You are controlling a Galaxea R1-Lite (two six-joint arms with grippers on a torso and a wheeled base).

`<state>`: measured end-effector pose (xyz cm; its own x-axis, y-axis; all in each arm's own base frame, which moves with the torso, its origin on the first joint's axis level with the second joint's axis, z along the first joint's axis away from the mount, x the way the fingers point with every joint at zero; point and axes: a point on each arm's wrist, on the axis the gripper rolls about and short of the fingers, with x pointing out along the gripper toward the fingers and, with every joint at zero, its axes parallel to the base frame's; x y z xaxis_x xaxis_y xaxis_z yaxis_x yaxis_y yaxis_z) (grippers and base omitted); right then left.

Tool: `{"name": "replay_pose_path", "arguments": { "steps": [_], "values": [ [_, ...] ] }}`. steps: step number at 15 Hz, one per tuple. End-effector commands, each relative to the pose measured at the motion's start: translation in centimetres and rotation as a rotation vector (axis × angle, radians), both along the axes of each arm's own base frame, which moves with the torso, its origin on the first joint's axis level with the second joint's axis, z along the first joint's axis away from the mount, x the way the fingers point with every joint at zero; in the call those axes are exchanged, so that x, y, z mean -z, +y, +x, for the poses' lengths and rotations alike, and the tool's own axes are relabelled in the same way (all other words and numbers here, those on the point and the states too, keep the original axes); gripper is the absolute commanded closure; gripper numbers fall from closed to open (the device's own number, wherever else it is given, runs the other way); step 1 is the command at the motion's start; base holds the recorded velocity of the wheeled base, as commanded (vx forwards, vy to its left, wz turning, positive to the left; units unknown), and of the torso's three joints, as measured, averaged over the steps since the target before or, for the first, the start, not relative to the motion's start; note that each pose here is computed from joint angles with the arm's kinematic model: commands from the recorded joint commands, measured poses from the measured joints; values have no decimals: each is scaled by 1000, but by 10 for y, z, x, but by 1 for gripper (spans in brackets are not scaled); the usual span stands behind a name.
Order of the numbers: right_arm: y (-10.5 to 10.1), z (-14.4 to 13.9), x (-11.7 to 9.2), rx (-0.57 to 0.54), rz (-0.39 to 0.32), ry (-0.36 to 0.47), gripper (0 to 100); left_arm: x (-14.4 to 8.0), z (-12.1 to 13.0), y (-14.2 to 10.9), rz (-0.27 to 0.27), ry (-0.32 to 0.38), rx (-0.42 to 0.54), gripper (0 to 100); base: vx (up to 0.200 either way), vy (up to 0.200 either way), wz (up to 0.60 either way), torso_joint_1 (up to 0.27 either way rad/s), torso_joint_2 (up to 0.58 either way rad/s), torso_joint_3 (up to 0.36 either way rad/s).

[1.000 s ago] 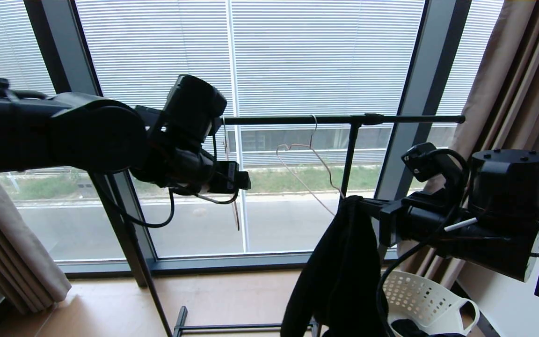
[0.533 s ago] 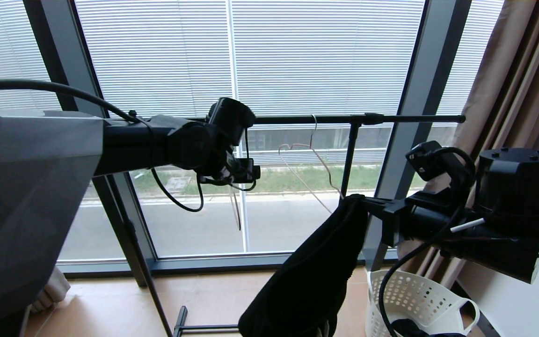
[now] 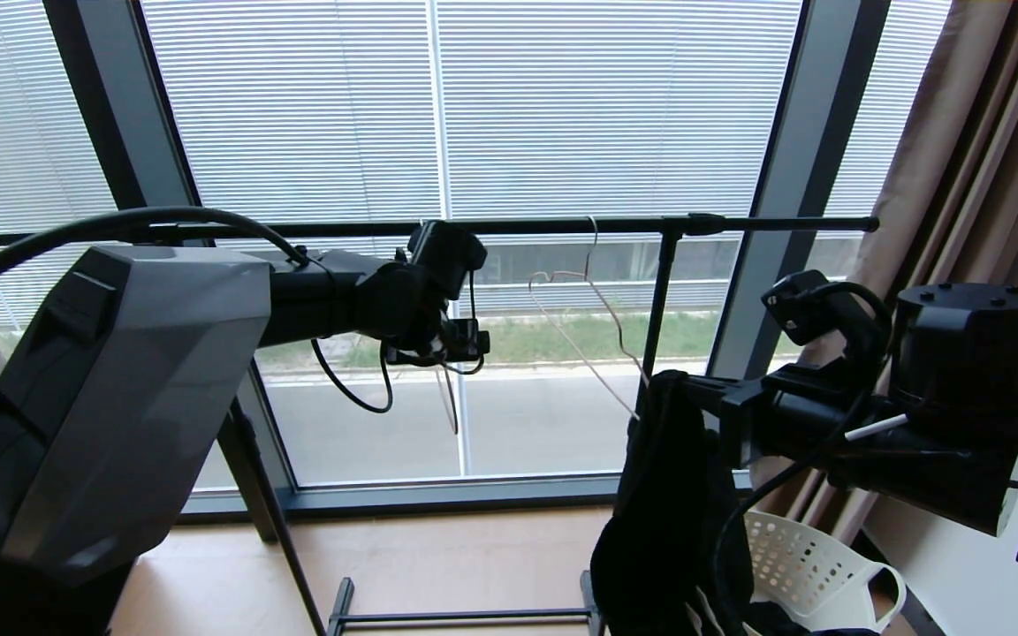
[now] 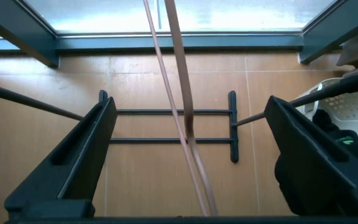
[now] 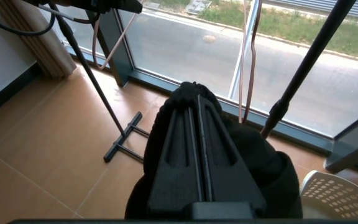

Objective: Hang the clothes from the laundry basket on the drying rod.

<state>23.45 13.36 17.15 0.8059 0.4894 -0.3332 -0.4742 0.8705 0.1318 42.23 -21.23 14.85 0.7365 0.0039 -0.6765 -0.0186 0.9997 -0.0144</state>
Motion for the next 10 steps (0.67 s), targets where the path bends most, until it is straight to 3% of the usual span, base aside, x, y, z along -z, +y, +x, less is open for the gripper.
{"name": "replay_pose_path", "arguments": {
  "steps": [1, 3, 4, 10],
  "values": [
    [0, 1, 1, 0, -2, 5, 100, 7, 4, 4, 5, 14, -15, 0, 0, 0, 0, 0, 0, 0],
    [1, 1, 2, -2, -3, 6, 100, 7, 4, 4, 3, 11, -15, 0, 0, 0, 0, 0, 0, 0],
    [1, 1, 2, -3, -3, 6, 100, 7, 4, 4, 4, 13, -15, 100, 0, 0, 0, 0, 0, 0],
    [0, 0, 3, -3, -6, 12, 100, 5, 3, 2, 4, 10, -9, 100, 0, 0, 0, 0, 0, 0]
  ]
}}
